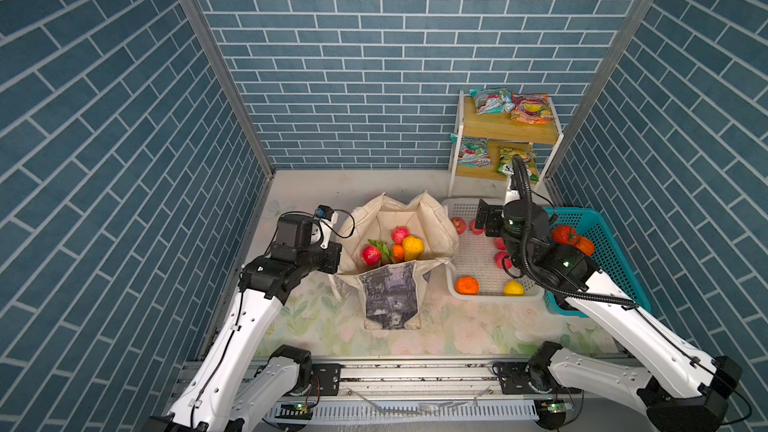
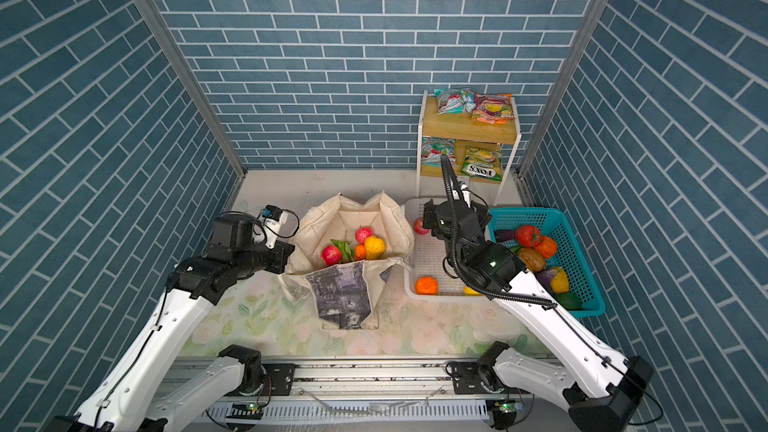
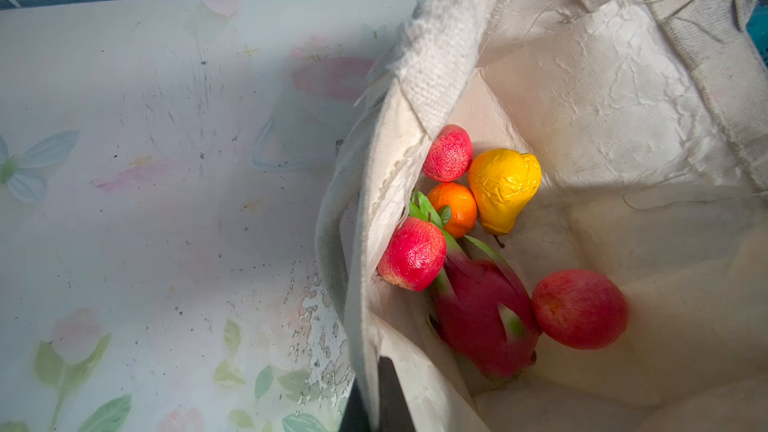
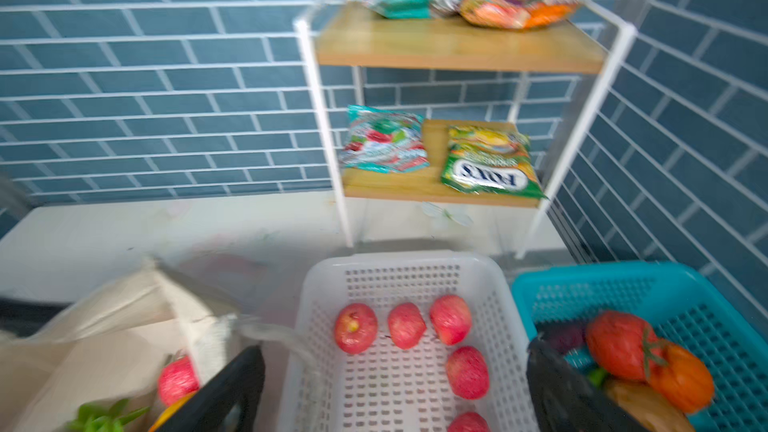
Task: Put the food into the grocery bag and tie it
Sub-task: 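Move the right gripper back over the white basket toward the apples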
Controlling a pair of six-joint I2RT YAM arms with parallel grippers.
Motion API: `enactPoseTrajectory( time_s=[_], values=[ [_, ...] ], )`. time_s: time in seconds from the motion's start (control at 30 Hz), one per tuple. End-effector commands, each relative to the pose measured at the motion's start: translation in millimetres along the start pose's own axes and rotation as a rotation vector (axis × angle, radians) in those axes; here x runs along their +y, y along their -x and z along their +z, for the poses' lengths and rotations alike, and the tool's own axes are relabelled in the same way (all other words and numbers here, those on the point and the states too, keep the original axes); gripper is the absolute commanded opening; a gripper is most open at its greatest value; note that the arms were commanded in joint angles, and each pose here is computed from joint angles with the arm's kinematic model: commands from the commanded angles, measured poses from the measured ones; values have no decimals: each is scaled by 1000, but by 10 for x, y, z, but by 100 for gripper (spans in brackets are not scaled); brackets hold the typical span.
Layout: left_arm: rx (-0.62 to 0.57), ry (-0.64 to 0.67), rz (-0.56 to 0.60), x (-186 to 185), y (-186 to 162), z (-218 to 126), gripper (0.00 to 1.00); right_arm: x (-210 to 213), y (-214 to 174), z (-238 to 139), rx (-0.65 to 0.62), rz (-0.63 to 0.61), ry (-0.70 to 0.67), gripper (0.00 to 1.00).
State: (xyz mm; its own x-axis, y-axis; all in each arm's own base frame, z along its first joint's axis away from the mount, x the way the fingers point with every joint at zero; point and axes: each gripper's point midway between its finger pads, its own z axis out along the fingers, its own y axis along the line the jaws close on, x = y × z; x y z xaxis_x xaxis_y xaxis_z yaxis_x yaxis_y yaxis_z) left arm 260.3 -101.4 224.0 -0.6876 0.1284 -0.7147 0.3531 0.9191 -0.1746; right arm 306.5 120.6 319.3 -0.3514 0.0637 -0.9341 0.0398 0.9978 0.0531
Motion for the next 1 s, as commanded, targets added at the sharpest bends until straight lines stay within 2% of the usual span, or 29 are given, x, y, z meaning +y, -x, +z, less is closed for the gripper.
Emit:
enactPoseTrajectory(
  time_s=[0.0,0.17,0.37,0.63,0.77,0.97],
  values=[
    [-21,6,0,17,29,-2,0,-246,-531,122,162,159,-68,98],
    [-20,2,-1,13,31,5,0,-264,-1002,337,321,332,-58,94],
    [-20,1,-2,9,30,2,0,-134,-1264,596,442,513,-35,90],
    [-19,1,-2,10,25,4,0,139,-1384,1008,500,622,-6,88],
    [-19,1,-2,11,29,8,0,90,-1396,1187,492,655,-105,88],
    [-18,6,-1,19,23,6,0,107,-1358,1382,470,727,-175,88]
  ],
)
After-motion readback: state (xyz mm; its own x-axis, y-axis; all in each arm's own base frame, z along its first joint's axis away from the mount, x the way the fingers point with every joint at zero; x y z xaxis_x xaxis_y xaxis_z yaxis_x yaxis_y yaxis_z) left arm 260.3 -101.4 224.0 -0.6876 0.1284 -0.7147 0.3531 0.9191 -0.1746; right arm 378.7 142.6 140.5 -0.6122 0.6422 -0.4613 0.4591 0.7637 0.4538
